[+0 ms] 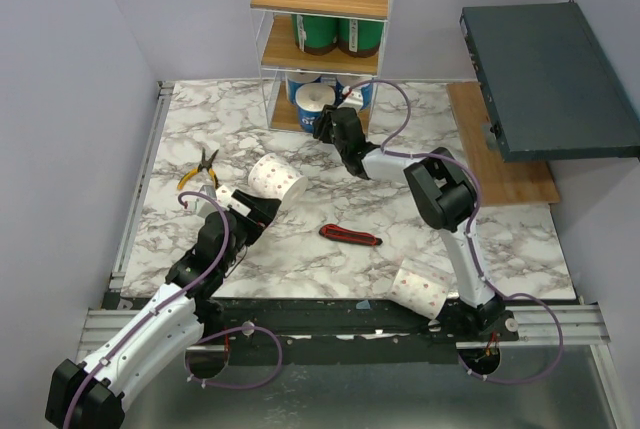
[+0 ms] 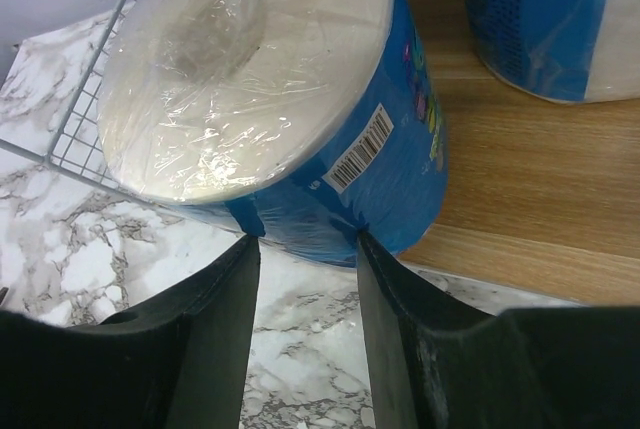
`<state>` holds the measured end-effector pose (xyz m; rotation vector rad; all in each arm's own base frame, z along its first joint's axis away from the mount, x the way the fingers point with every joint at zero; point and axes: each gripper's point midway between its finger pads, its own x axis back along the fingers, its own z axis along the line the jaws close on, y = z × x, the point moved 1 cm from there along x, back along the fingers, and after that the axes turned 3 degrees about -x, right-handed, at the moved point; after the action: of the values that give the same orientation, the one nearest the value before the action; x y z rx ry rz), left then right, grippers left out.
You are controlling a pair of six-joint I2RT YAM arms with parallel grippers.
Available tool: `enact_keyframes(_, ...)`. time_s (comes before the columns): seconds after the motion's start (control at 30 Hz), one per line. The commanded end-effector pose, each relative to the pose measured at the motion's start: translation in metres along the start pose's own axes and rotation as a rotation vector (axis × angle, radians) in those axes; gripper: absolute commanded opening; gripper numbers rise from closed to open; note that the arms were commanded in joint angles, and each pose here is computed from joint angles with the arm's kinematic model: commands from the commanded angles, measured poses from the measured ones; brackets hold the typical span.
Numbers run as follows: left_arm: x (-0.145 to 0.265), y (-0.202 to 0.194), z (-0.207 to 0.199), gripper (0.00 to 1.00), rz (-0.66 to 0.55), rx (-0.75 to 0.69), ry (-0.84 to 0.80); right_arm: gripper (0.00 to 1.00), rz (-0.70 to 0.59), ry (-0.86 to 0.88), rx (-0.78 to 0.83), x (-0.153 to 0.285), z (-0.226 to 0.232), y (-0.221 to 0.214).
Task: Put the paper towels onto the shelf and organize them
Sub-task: Adjust the paper towel on the shelf.
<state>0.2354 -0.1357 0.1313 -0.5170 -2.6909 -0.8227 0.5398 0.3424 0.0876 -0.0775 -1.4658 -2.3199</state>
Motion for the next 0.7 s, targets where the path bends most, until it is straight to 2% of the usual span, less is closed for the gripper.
enact_keyframes(0.0, -0.002, -0.005, 0.027, 0.94, 0.001, -0.025, 0.087, 0.46, 0.018, 0.005, -0.005, -0.011, -0.001, -0.010)
enact_keyframes(0.33, -0.002, -0.005, 0.029, 0.94, -0.001, -0.027, 0.094, 0.47, 0.027, 0.040, 0.000, -0.021, 0.009, -0.011)
enact_keyframes(0.67, -0.003, -0.006, 0.027, 0.94, 0.005, -0.028, 0.097, 0.47, -0.014, -0.035, 0.019, -0.017, -0.008, -0.007)
